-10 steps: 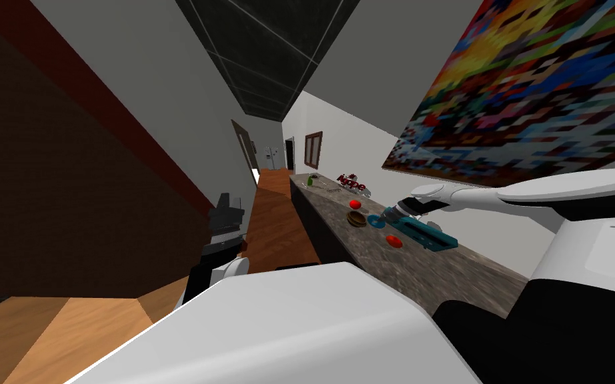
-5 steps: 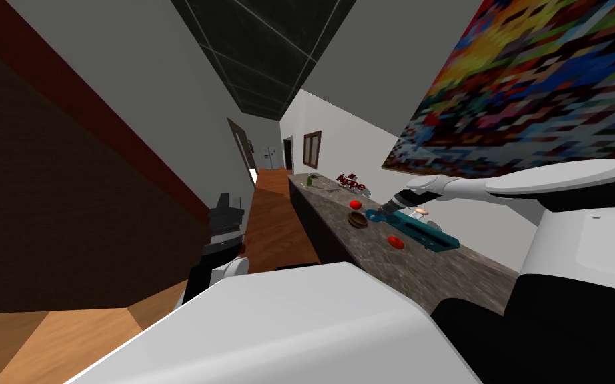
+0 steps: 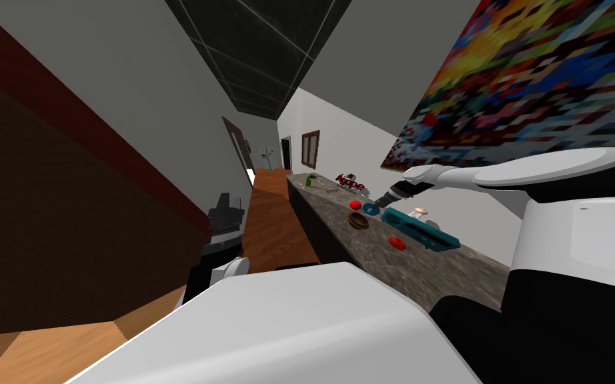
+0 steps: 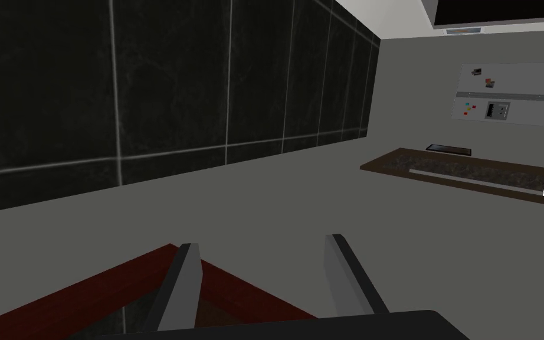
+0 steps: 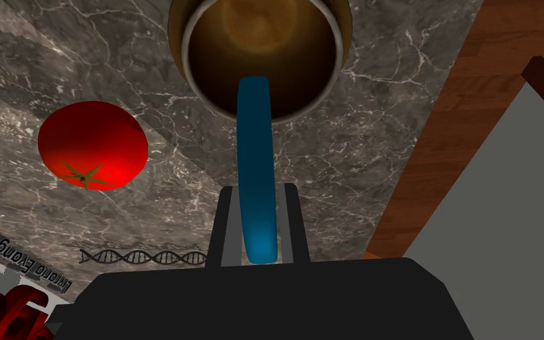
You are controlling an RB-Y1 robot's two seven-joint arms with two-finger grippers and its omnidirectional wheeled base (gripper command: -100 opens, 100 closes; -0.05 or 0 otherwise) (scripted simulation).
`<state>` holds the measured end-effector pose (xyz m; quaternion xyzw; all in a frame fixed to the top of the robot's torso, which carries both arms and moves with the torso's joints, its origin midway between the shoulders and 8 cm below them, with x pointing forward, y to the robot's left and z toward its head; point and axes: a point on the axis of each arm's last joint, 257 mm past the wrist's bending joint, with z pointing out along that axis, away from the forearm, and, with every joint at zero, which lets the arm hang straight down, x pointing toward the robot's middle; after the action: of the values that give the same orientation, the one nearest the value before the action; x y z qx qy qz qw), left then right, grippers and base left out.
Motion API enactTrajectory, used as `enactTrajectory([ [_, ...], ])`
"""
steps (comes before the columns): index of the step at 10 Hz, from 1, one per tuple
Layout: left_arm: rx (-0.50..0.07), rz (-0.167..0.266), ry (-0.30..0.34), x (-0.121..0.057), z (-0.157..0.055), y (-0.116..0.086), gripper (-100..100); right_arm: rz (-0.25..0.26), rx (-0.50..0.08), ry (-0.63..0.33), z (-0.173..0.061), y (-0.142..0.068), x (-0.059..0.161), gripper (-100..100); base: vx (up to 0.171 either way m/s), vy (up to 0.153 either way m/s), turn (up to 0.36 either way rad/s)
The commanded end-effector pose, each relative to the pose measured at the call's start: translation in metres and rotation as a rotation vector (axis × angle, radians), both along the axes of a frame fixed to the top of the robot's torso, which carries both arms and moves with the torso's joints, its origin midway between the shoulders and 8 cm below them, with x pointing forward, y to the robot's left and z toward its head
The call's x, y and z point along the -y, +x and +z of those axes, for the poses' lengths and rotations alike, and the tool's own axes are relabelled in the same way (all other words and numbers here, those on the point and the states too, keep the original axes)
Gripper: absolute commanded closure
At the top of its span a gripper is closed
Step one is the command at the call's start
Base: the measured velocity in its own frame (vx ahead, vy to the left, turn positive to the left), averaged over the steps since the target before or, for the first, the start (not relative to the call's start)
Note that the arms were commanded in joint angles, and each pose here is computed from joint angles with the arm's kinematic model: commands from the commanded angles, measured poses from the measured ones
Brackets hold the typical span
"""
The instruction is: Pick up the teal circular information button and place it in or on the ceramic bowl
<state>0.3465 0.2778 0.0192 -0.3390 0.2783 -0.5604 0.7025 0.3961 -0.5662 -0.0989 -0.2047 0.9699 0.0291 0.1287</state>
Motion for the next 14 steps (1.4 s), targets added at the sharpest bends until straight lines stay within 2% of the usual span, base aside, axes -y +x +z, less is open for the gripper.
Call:
enactTrajectory([
  [1, 0.0, 0.0, 0.0, 0.0, 0.0, 0.0, 0, 0.002, -0.004, -0.002, 0.01, 0.007, -0.006, 100, 0.036, 0.016, -0.039],
  [2, 0.0, 0.0, 0.0, 0.0, 0.0, 0.0, 0, 0.001, -0.001, -0.002, 0.007, 0.006, -0.004, 100, 0.018, 0.008, -0.001],
  [3, 0.0, 0.0, 0.0, 0.0, 0.0, 0.0, 0, 0.0, -0.002, -0.001, 0.008, 0.006, -0.005, -100, 0.0, 0.0, 0.0],
  [7, 0.0, 0.0, 0.0, 0.0, 0.0, 0.0, 0, 0.0, -0.001, -0.001, 0.008, 0.006, -0.005, -100, 0.0, 0.0, 0.0],
  [8, 0.0, 0.0, 0.0, 0.0, 0.0, 0.0, 0, 0.0, -0.001, -0.001, 0.008, 0.006, -0.005, 0, 0.0, 0.0, 0.0],
  [9, 0.0, 0.0, 0.0, 0.0, 0.0, 0.0, 0, 0.013, -0.002, 0.001, 0.023, 0.014, -0.015, -100, -0.002, -0.026, -0.085],
  [14, 0.0, 0.0, 0.0, 0.0, 0.0, 0.0, 0, 0.037, -0.003, 0.002, 0.055, 0.027, -0.037, -100, 0.0, -0.029, -0.052],
])
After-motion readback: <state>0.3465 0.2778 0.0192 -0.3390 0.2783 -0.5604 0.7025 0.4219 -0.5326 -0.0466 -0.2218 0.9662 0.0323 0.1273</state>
